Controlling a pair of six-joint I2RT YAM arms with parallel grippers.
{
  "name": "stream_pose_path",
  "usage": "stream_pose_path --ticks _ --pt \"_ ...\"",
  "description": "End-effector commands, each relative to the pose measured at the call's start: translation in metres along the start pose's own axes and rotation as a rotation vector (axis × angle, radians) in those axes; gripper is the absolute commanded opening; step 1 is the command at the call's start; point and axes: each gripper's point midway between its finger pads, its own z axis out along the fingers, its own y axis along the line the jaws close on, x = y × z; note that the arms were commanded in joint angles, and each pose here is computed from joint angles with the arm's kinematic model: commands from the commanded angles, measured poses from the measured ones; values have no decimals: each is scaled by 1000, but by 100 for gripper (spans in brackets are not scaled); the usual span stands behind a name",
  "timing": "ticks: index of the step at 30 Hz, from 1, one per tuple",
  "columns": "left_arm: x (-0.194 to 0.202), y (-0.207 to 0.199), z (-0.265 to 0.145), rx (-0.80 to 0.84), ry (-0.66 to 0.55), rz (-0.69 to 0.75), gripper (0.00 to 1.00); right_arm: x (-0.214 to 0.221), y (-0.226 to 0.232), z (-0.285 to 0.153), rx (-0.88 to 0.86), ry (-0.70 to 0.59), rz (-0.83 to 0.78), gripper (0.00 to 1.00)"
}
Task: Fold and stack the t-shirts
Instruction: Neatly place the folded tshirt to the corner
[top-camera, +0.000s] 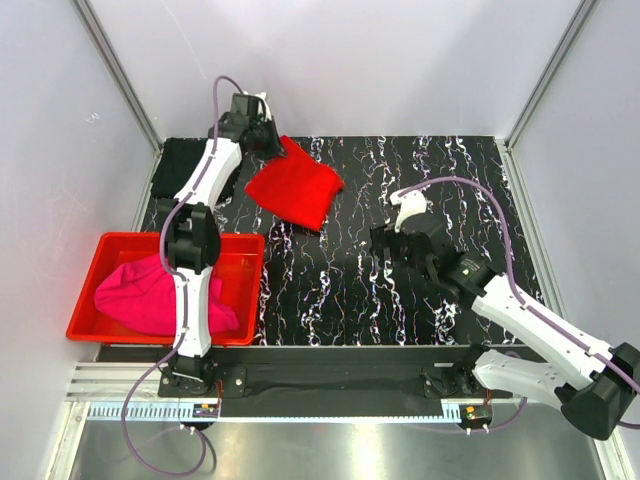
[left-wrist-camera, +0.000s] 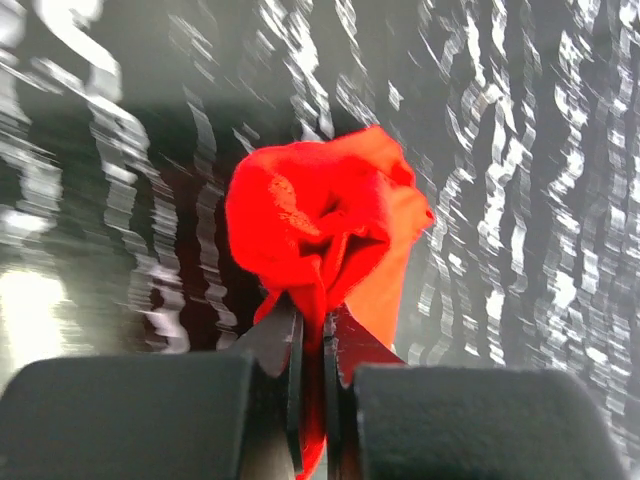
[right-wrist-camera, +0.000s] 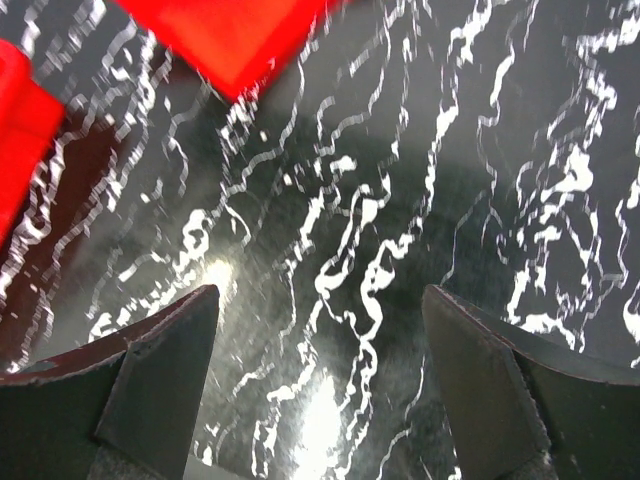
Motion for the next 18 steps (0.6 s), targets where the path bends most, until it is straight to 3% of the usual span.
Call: stream_pose_path --ticks 1,8,13,18 --pt "-34 22 -27 -117 -73 154 0 8 -3 2 14 13 23 90" --pt "-70 52 -63 -252 -156 286 0 14 -14 -2 36 23 -38 92" --pt "-94 72 -88 -296 -200 287 0 23 -20 9 46 56 -19 92" --pt "-117 73 -118 -342 -270 358 0 23 -24 17 73 70 -9 92"
